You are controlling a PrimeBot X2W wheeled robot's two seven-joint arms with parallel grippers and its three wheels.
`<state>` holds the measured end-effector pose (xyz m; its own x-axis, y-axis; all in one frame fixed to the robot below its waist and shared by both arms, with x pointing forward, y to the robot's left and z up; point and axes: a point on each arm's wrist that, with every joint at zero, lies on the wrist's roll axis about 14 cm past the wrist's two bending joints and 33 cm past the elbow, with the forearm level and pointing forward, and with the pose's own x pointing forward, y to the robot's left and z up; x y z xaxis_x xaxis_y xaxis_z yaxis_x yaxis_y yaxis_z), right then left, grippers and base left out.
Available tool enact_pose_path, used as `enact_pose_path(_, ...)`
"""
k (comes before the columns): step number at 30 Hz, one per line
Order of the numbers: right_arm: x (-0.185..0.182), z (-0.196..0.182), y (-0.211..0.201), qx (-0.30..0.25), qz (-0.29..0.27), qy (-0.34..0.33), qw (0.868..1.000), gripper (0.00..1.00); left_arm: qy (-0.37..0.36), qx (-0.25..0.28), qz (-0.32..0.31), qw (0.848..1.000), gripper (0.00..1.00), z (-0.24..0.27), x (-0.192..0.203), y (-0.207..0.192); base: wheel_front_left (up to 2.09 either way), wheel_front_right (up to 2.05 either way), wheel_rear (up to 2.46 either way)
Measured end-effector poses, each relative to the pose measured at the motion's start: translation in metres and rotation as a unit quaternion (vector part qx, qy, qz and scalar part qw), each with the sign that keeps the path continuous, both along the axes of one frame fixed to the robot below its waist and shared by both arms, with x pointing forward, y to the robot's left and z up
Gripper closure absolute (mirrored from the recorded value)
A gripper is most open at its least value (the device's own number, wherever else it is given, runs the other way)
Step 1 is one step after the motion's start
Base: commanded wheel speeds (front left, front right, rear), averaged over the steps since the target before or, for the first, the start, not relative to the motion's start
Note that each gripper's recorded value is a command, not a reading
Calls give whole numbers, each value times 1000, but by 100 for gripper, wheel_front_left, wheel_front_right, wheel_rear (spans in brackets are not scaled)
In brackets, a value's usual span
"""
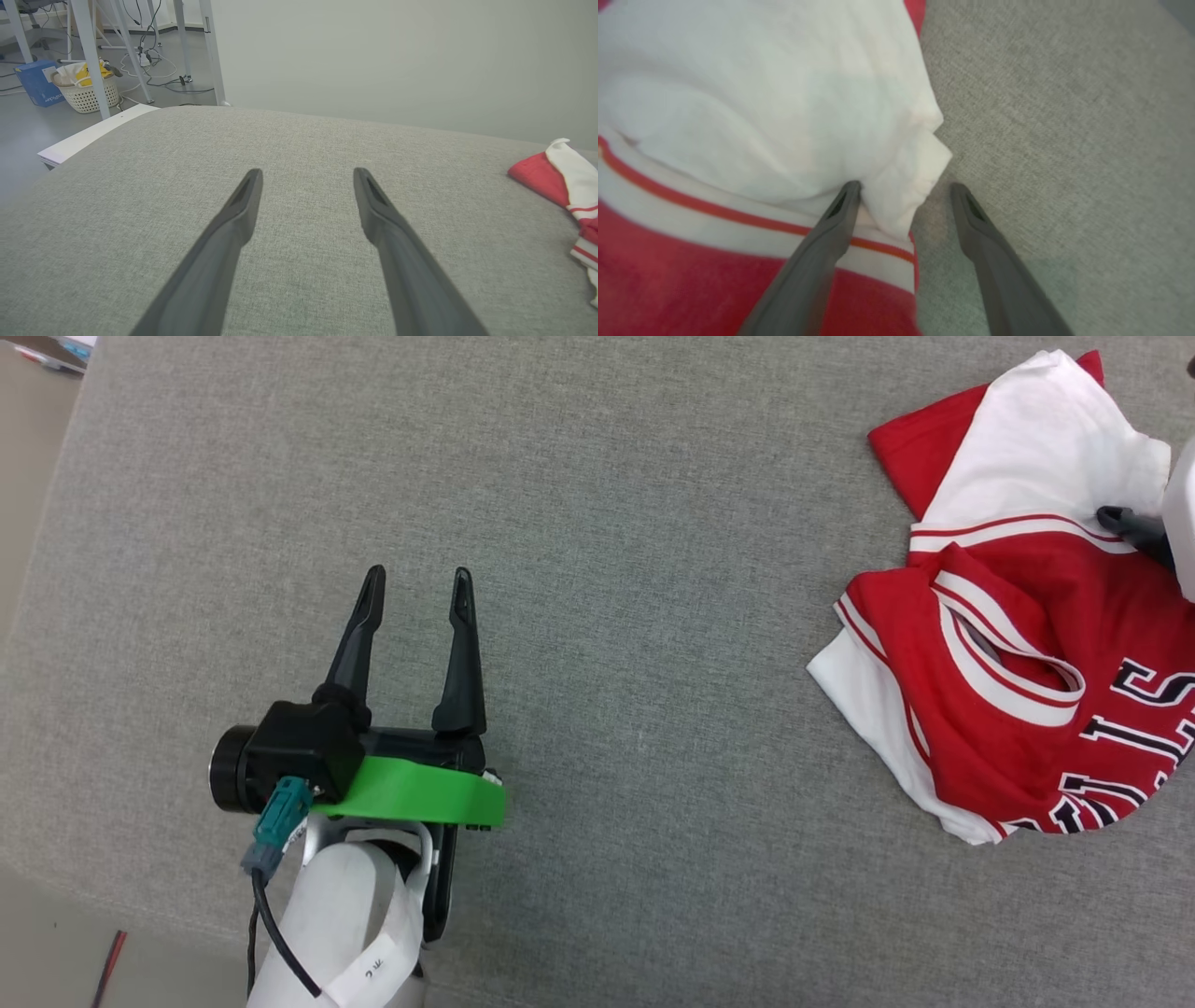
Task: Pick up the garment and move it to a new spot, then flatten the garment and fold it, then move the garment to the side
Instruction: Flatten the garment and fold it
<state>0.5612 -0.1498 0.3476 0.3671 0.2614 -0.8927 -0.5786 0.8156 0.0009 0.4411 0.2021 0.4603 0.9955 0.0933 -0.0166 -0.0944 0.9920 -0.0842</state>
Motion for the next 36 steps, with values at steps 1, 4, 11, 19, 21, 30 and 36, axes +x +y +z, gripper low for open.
enact_pose_path(1,2,1,2,7,0,-6,1000,79,1,1,2,1000,0,0,-1,2,0,0,0)
enact_pose_path(4,5,7,7,24,4,-35,999,100,1,2,10,1000,0,1,-3,6,0,0,0)
enact_pose_path(11,8,53,22,90,16,-139,986,100,-15,0,9,1000,0,16,-11,4,0,0,0)
enact_pose_path(19,-11,125,-14,144,-11,-269,952,100,-20,-4,4,1000,0,25,-37,-3,0,0,0)
enact_pose_path(21,-20,130,-29,148,-29,-283,947,100,-24,-6,2,1000,0,28,-40,-4,0,0,0)
enact_pose_path(30,-84,111,-129,141,-178,-305,925,100,-42,-12,-26,999,0,39,-40,-23,0,0,0)
enact_pose_path(36,-135,78,-180,130,-290,-297,900,100,-46,-12,-38,998,0,42,-38,-30,0,0,0)
